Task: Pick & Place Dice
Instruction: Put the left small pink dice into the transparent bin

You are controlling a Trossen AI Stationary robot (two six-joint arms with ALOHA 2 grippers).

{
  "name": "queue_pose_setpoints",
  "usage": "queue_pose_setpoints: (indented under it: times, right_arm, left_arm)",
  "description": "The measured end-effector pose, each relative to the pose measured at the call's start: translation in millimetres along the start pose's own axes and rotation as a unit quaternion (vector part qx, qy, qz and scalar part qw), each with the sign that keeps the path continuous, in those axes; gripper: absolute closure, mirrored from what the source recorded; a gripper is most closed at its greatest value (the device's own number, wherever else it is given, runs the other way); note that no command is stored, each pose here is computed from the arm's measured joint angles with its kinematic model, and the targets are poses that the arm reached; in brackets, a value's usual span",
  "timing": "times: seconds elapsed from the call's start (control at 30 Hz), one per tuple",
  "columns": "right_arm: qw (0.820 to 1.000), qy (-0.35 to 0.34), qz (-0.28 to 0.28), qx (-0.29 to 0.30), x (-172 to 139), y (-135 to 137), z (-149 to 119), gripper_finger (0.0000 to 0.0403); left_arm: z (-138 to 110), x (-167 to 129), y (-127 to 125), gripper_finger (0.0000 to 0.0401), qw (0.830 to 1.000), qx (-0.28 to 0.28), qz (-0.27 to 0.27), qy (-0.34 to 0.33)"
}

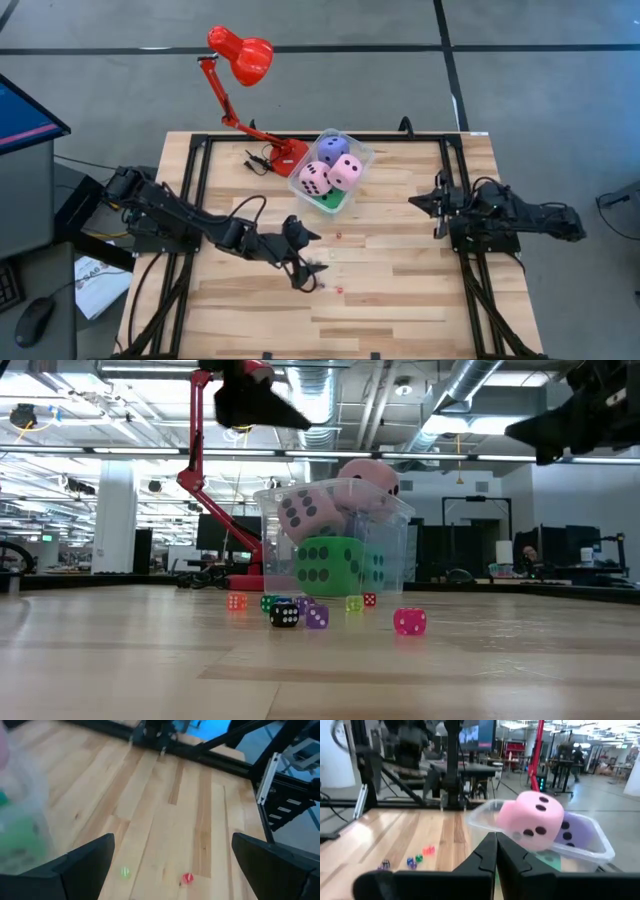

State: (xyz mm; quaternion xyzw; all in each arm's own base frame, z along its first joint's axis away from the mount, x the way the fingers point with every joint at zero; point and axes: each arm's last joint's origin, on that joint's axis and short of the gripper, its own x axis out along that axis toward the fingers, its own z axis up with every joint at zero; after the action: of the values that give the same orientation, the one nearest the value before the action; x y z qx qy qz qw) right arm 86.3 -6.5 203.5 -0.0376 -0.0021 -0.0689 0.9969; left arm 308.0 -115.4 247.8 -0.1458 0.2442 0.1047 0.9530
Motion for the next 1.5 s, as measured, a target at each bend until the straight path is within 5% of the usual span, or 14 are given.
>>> queue_pose_setpoints:
  times: [0.43, 0.63, 0.87, 1.2, 1.5]
  right_arm:
    - [1.0, 0.0, 0.002, 0.007, 0, 0, 0, 0.0395]
    - [1.0, 0.0, 0.002, 0.008, 0, 0, 0, 0.0395]
    - [1.0, 0.002, -0.006, 0.007, 0, 0, 0, 0.0395]
    - [1.0, 0.006, -0.008, 0.006, 0, 0, -1, 0.0395]
    - [1.0, 0.01, -0.007, -0.002, 0, 0, -2, 0.0395]
  left_arm:
    - [-41, -5, 12, 0.0008, 0.993, -0.014, 0.066, 0.101]
    - [-65, -2, 18, 0.0008, 0.994, -0.04, 0.042, 0.095]
    - [-90, -1, 34, 0.0008, 0.985, -0.107, 0.072, 0.114]
    - [-117, -3, 54, 0.0008, 0.981, -0.093, 0.099, 0.139]
    - [-132, -3, 66, 0.0008, 0.984, -0.099, 0.108, 0.097]
